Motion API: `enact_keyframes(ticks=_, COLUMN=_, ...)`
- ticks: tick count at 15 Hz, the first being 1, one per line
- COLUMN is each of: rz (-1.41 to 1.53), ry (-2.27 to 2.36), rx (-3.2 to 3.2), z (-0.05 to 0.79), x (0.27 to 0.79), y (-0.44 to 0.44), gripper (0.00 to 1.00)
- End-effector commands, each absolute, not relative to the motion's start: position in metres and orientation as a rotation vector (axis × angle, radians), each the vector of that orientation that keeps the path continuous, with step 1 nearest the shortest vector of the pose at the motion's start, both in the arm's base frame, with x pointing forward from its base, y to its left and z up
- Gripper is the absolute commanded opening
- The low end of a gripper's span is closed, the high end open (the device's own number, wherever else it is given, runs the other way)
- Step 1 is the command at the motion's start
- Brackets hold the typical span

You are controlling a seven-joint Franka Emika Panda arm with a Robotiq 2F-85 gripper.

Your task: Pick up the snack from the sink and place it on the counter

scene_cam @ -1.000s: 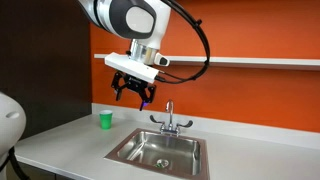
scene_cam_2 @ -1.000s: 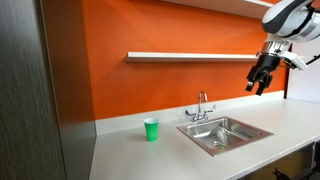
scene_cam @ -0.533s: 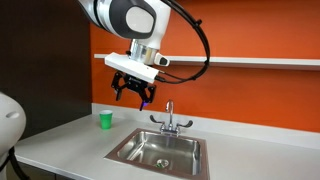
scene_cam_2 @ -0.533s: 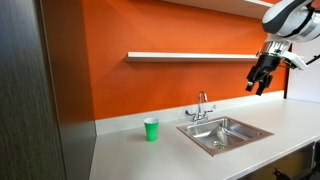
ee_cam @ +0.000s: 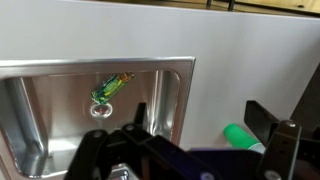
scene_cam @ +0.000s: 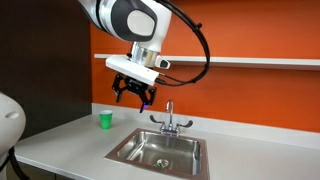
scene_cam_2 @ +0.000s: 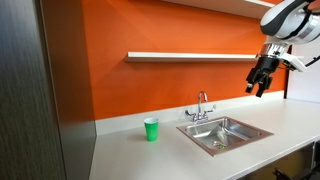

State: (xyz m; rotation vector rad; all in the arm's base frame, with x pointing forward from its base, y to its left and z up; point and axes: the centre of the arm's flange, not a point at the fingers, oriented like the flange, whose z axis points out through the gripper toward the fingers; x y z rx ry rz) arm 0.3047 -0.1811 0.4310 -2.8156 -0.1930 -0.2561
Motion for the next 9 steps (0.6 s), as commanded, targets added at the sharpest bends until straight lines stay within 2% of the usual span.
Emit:
enact_keyframes(ticks=1, rz=-0.224, ry=-0.168, rx=-2.842, z=0.424, x=0.330, y=-0.190, gripper=1.00)
enact_keyframes(ticks=9, rz=-0.107, ry=-0.123, rx=-2.890, z=0.399, x=0.396, y=-0.197, gripper=1.00)
